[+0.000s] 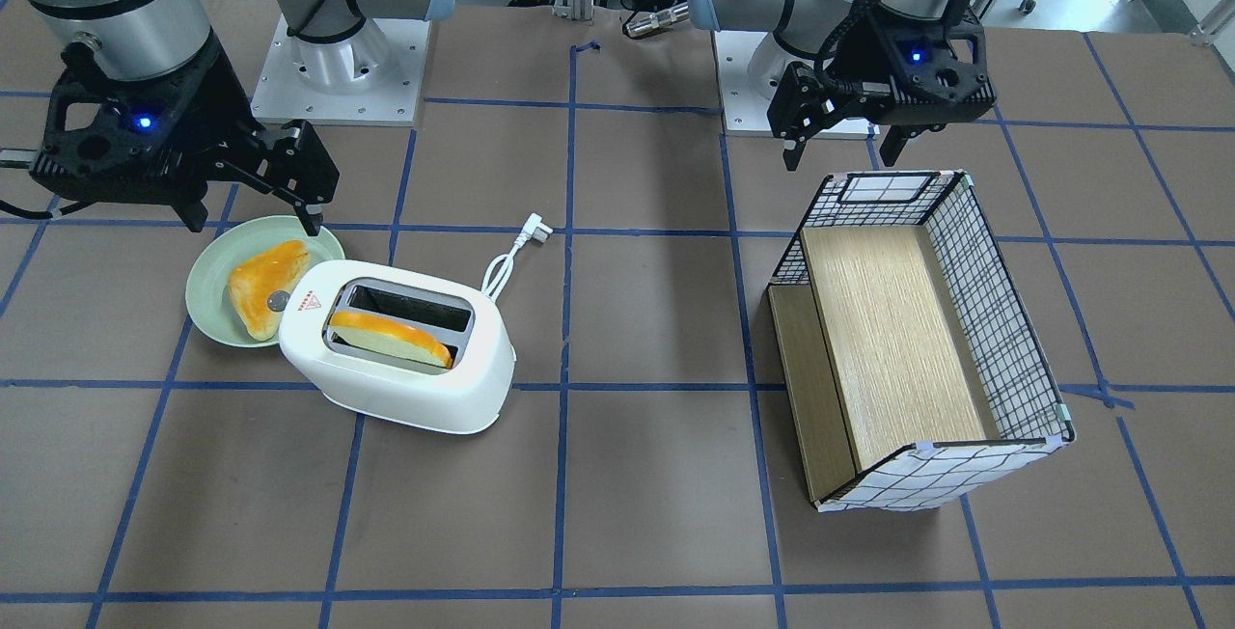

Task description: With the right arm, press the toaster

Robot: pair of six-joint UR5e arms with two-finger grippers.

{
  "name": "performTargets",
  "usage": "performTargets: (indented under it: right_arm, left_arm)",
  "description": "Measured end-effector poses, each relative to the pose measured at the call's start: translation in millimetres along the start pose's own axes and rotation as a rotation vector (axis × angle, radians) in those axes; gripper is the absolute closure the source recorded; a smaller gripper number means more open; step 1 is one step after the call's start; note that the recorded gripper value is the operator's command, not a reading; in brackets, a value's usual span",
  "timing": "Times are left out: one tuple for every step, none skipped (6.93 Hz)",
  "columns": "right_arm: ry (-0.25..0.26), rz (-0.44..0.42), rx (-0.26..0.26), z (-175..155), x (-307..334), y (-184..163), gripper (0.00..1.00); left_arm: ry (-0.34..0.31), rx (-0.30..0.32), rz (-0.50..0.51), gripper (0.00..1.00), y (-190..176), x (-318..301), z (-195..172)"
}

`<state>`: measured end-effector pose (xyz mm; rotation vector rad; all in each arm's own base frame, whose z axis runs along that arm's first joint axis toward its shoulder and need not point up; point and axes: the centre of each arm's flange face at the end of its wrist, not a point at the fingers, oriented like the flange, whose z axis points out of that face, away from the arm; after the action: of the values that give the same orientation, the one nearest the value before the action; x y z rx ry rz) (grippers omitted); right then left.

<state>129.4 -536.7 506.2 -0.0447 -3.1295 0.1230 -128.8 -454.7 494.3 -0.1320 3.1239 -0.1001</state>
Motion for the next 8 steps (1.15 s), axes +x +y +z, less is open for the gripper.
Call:
performTargets:
  right_arm:
    - [0.007, 0.0, -0.001, 0.0, 0.4, 0.2, 0.0]
    - [0.008, 0.0, -0.002, 0.1, 0.2, 0.4, 0.0]
    - [0.007, 0.002, -0.004, 0.5, 0.0, 0.6, 0.0]
    - [0.009, 0.004, -0.006, 1.2, 0.1, 1.4, 0.02]
    - [0.015, 0.005, -0.013, 3.1, 0.8, 3.4, 0.04]
    - [0.021, 0.007, -0.022, 4.8, 1.6, 5.8, 0.04]
    - [0.023, 0.011, -0.023, 4.4, 2.6, 7.2, 0.05]
    - [0.024, 0.013, -0.022, 4.2, 3.7, 9.2, 0.05]
  left_arm:
    - [0.0, 0.0, 0.0, 0.0, 0.0, 0.0, 0.0]
    - [0.0, 0.0, 0.0, 0.0, 0.0, 0.0, 0.0]
    - [0.0, 0.0, 0.0, 0.0, 0.0, 0.0, 0.0]
    - [0.0, 0.0, 0.0, 0.0, 0.0, 0.0, 0.0]
    - [0.0, 0.0, 0.0, 0.0, 0.0, 0.0, 0.0]
    - [0.0, 0.0, 0.0, 0.0, 0.0, 0.0, 0.0]
    - [0.0, 0.0, 0.0, 0.0, 0.0, 0.0, 0.0]
    - [0.0, 0.0, 0.0, 0.0, 0.0, 0.0, 0.0]
